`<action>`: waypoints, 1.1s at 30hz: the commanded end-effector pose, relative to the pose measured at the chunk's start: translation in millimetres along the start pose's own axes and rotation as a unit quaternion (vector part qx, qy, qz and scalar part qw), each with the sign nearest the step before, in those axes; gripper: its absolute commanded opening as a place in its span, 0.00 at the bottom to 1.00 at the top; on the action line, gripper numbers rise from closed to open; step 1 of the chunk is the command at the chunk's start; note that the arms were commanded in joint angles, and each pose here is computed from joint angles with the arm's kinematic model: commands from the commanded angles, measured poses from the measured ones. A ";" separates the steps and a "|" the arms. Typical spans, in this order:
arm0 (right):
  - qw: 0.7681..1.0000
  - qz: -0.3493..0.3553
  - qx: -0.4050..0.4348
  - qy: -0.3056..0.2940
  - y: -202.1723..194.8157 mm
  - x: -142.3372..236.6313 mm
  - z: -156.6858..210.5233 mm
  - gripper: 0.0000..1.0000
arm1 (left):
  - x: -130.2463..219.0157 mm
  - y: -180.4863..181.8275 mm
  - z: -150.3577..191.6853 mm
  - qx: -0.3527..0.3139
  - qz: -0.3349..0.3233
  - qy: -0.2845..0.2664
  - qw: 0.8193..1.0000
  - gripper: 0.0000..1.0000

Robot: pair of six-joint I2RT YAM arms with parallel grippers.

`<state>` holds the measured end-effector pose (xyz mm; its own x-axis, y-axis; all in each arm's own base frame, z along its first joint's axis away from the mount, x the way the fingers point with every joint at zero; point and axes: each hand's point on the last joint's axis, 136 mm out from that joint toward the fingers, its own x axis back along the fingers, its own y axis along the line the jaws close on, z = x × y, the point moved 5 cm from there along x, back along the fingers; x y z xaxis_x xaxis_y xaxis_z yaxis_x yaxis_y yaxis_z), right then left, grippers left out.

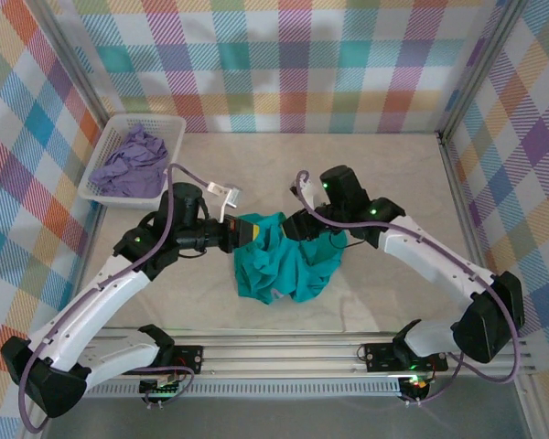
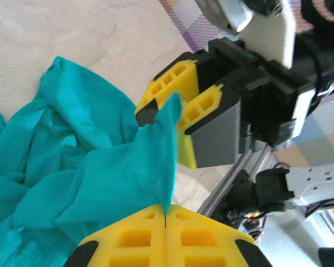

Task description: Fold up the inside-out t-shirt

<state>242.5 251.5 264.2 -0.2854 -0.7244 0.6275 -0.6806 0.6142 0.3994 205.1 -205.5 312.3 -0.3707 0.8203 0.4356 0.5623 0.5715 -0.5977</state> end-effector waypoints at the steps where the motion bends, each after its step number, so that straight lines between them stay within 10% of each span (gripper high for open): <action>1: 0.999 0.030 0.019 -0.035 2.7 25.5 -7.1 0.37 | 1.0 -3.3 -10.4 0.027 0.019 -0.029 0.999 0.00; 12: 0.944 -0.245 0.210 -0.073 86.6 34.6 27.1 0.35 | 3.6 -2.1 -11.7 0.015 0.011 -0.041 0.999 0.00; 26: 0.937 -0.262 0.227 -0.033 95.0 -7.5 22.3 0.49 | 5.4 -2.5 -13.2 0.017 0.005 -0.042 0.999 0.00; 33: 0.907 -0.344 0.237 -0.044 117.3 15.6 28.0 0.21 | 6.3 10.9 -17.3 0.022 -0.051 -0.054 0.997 0.00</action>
<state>156.4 306.1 270.7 0.1981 -0.9033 0.3806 -0.9217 -0.0395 0.3859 215.8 -203.0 311.4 -0.4403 0.7923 0.4223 0.5058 0.6075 -0.6124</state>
